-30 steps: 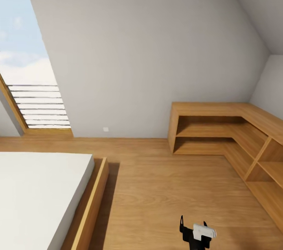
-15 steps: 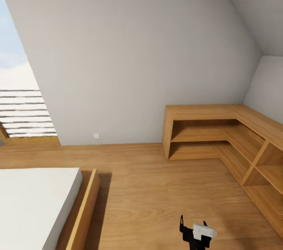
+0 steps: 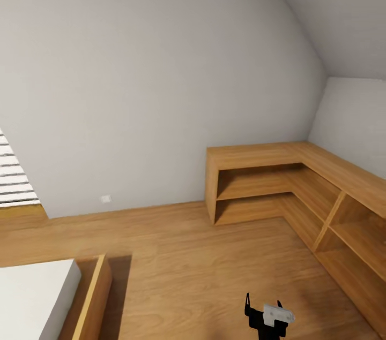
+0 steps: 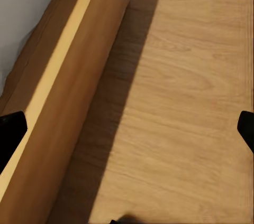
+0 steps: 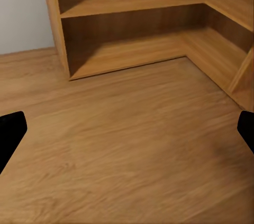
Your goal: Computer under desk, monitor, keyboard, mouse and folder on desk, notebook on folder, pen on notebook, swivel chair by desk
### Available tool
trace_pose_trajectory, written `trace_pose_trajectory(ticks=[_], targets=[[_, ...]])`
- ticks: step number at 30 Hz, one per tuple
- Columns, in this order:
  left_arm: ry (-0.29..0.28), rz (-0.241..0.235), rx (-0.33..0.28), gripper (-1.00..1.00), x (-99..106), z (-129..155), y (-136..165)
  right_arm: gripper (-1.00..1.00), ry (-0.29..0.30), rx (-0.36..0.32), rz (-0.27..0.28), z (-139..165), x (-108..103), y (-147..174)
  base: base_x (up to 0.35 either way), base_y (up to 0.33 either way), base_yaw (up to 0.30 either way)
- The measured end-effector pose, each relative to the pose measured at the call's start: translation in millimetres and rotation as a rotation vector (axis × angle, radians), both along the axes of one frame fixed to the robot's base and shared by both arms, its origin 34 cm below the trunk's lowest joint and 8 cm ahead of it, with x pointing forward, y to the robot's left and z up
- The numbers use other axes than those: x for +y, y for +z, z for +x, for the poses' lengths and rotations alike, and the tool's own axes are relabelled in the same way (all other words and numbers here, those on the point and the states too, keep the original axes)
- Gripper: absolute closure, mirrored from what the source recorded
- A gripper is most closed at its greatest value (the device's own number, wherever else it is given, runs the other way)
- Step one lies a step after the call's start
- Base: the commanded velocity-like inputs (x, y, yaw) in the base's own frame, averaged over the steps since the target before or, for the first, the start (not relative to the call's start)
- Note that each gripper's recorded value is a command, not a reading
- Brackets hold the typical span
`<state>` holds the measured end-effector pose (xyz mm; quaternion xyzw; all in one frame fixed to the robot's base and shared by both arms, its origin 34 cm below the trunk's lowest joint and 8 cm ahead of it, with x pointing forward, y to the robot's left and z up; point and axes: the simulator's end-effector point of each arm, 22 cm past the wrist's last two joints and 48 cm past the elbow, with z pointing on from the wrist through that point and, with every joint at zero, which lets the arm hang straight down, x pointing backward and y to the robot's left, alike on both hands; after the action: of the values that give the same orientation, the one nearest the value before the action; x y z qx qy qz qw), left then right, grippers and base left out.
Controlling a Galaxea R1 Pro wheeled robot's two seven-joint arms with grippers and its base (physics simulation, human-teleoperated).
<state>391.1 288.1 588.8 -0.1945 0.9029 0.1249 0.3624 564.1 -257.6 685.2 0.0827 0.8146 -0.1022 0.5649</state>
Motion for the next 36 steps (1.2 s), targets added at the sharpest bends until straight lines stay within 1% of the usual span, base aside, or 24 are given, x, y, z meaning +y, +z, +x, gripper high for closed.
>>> trace_pose_trajectory(ticks=[6, 22, 36], targets=[[0.000, 0.001, 0.001, -1.00, 0.6, -0.3, -0.2, -1.00, 0.001, 0.003, 0.000, -0.5, 0.6, -1.0, 0.330, 0.000, -0.079], [0.000, 0.001, 0.002, -1.00, 0.8, -0.9, -0.6, -1.00, 0.000, 0.005, 0.001, -1.0, 0.5, -1.6, 0.333, 0.000, -0.005], [0.001, 0.000, -0.008, -1.00, 0.9, 2.2, 1.9, -1.00, 0.001, -0.007, 0.000, 1.5, -0.2, 3.3, 0.333, 0.000, -0.184]])
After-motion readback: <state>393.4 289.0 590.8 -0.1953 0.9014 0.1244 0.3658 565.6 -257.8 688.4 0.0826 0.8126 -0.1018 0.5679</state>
